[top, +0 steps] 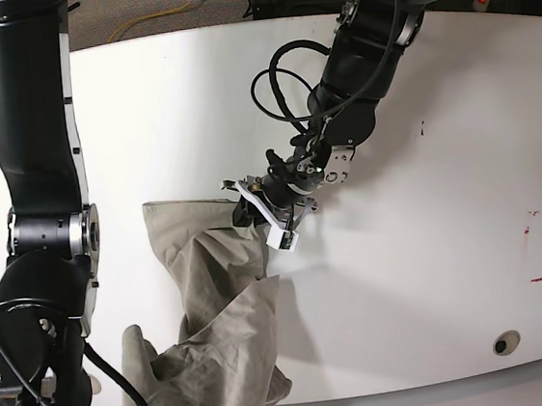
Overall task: Fold the T-shirt properly
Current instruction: 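Grasp the shirt with the left gripper and pull it away from the right gripper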
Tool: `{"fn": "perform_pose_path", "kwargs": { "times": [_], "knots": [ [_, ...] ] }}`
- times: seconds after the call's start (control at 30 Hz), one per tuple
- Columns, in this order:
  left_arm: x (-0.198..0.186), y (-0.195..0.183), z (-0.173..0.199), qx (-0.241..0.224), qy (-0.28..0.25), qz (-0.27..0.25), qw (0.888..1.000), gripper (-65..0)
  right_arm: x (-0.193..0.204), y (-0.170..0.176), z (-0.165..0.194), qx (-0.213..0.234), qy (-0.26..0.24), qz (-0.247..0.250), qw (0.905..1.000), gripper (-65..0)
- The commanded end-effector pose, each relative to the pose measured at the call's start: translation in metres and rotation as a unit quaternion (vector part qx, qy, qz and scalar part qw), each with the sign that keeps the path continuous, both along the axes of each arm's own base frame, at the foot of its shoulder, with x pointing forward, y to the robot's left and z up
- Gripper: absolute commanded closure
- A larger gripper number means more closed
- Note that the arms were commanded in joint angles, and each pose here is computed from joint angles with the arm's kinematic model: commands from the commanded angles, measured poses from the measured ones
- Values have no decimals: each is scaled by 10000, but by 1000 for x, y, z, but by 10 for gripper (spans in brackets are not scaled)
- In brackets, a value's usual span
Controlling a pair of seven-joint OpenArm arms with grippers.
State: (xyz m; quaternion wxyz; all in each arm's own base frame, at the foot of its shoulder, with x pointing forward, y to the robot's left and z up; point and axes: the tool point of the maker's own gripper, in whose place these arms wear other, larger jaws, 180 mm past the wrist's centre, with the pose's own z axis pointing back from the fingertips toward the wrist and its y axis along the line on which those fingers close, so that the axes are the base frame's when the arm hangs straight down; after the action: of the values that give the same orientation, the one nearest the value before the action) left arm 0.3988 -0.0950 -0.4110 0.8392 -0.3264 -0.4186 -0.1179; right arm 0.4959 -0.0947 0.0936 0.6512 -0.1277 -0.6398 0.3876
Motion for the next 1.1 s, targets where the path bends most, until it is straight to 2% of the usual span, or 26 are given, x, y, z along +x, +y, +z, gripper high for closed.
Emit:
{"fn": "perform_pose_path", "kwargs": {
  "times": [0.0,0.1,0.3,0.5,0.63,0.73,0.93,1.07],
  "knots": [
    [11,-6,18,-95,-200,-16,9998,-39,-7,-5,28,64,-360,-17,9993,0],
    [11,-5,21,-132,-239,-4,9996,-36,-6,-8,28,66,-354,-42,9993,0],
    [19,31,43,154,-621,-16,9980,-36,-6,-25,28,16,-358,-227,9991,0],
    [28,83,85,382,-1049,269,9934,-36,5,-42,22,116,-248,-290,9992,0],
    [29,121,121,708,-1429,397,9864,-36,18,-61,12,254,-81,-356,9990,0],
    [31,154,160,969,-1863,578,9760,-36,27,-73,5,397,-4,-360,9986,0],
    [29,212,210,1381,-2322,1065,9569,-36,43,-93,-17,635,357,-464,9963,0],
    [25,259,247,1724,-2614,1515,9375,-36,47,-103,-21,718,399,-515,9953,0]
  ]
}}
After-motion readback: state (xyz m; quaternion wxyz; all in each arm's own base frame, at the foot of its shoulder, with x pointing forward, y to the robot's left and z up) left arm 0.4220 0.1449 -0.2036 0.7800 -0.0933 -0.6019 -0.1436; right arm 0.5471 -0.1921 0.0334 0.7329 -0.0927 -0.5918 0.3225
